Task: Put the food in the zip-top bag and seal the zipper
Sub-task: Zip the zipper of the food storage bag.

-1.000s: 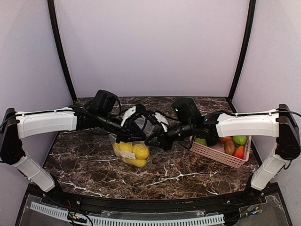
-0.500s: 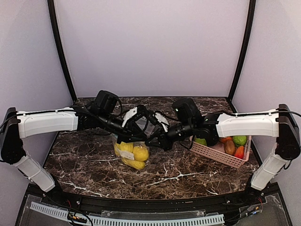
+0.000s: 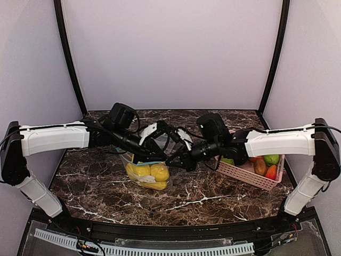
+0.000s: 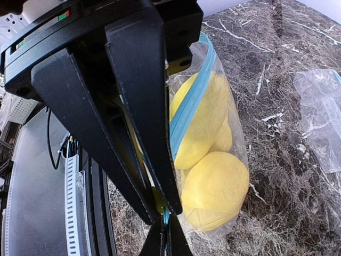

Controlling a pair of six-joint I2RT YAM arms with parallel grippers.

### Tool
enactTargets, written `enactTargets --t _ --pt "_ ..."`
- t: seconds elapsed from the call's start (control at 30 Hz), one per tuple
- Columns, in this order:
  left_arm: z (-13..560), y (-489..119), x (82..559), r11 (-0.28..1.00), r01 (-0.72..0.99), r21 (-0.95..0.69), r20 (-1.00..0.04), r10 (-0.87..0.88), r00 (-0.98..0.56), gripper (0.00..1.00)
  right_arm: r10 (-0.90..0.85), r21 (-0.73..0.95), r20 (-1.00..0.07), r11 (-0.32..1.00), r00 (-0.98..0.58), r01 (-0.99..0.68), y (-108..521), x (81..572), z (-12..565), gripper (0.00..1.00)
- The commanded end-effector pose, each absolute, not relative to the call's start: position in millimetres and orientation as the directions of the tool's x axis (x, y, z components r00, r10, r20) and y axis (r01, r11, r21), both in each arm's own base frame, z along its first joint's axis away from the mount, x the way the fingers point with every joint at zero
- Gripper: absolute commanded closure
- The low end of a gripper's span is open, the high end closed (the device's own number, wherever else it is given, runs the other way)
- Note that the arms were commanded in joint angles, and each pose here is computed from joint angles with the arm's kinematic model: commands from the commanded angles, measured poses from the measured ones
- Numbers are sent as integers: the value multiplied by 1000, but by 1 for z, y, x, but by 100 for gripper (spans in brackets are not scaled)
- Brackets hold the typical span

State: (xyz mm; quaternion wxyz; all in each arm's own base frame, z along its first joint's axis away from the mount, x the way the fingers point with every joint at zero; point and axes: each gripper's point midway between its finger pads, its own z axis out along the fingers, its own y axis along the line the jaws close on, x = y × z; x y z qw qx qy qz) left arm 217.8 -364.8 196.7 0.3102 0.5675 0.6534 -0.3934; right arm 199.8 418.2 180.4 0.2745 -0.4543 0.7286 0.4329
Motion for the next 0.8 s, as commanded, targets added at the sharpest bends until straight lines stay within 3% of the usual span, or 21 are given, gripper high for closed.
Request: enactTargets --t 0.0,0.77 --pt "181 -357 209 65 974 -219 -795 566 -217 99 -308 330 -870 217 -385 -919 414 216 221 100" --pt "176 -346 216 117 981 -157 -758 622 -195 99 -288 326 -852 361 -437 -874 374 240 207 100"
